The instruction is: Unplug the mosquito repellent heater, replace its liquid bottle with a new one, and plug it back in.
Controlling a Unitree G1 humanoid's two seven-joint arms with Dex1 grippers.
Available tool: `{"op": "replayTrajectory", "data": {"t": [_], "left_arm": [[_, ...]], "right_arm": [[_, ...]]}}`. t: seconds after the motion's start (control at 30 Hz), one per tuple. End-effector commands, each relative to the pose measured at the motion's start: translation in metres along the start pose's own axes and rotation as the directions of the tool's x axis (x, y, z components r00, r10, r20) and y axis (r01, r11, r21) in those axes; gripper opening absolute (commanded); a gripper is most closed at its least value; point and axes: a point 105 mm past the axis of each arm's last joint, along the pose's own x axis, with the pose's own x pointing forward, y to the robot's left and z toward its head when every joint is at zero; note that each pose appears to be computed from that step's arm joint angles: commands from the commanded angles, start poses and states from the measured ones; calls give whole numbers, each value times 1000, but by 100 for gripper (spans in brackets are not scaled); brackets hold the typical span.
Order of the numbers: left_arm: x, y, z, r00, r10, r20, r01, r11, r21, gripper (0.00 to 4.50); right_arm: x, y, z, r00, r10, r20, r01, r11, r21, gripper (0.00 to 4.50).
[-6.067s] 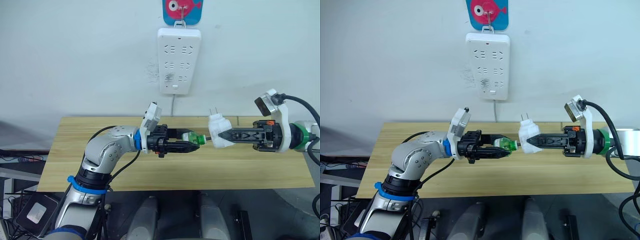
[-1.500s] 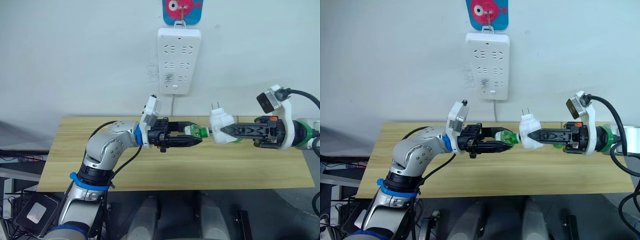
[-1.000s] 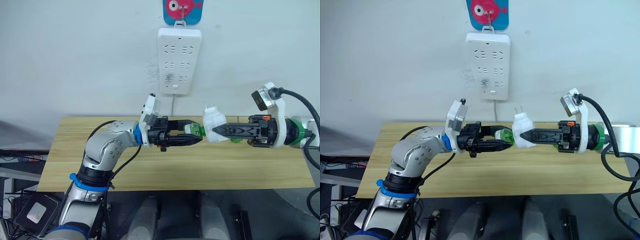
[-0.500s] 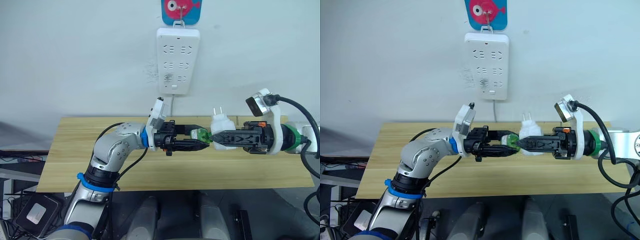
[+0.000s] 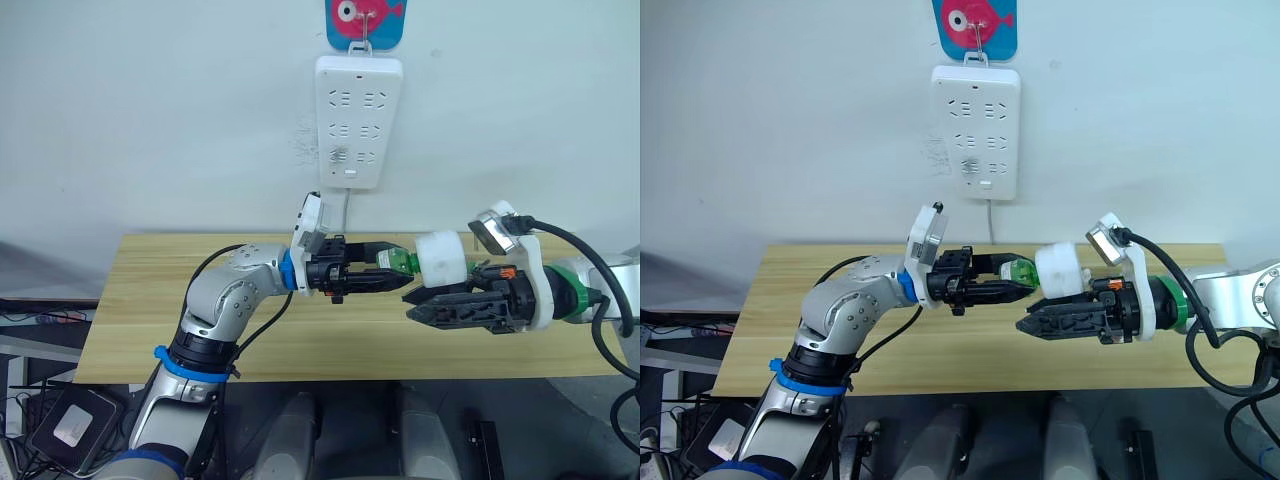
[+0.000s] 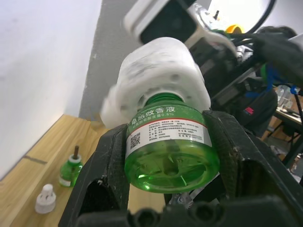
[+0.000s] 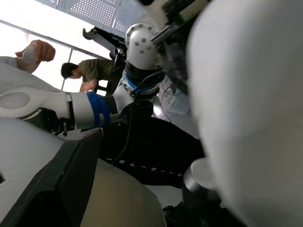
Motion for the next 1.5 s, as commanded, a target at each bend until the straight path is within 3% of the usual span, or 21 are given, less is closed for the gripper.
{"op": "replayTrajectory", "data": {"t": [0.03,0.2,0.3,0.5,0.63,0.67,0.87,1.07,1.27,1.5], "left_arm": [[0,-4,8,1000,-12,23,12,999,39,224],[-3,-3,11,1000,-12,19,11,999,45,224],[-4,-8,10,999,-30,10,30,999,42,224],[-9,-17,9,998,-64,-17,64,998,24,224],[-9,-20,11,997,-76,-27,76,997,19,224],[-9,-20,11,996,-79,-28,79,997,17,224],[-10,-23,10,996,-87,-37,87,996,3,224],[-9,-12,13,999,-30,-11,30,999,13,224],[-8,-7,12,1000,-3,-6,3,1000,20,224],[-7,-7,6,1000,-5,-23,6,1000,28,224]], "right_arm": [[-3,13,-6,999,36,-26,-37,999,-11,449],[-26,-6,-23,990,-125,-65,125,992,1,449],[-46,-35,-19,959,-284,-15,284,959,-23,390],[-65,-69,-3,910,-407,83,412,908,-71,170],[-65,-79,8,902,-414,119,426,900,-97,23],[-64,-81,15,900,-410,145,426,899,-100,6],[-44,-78,38,924,-311,224,333,940,-72,6],[-20,-37,12,990,-94,101,100,993,-60,6],[-12,-21,4,994,-43,101,47,998,-46,6],[0,8,26,990,40,134,-30,997,-76,6]]}}
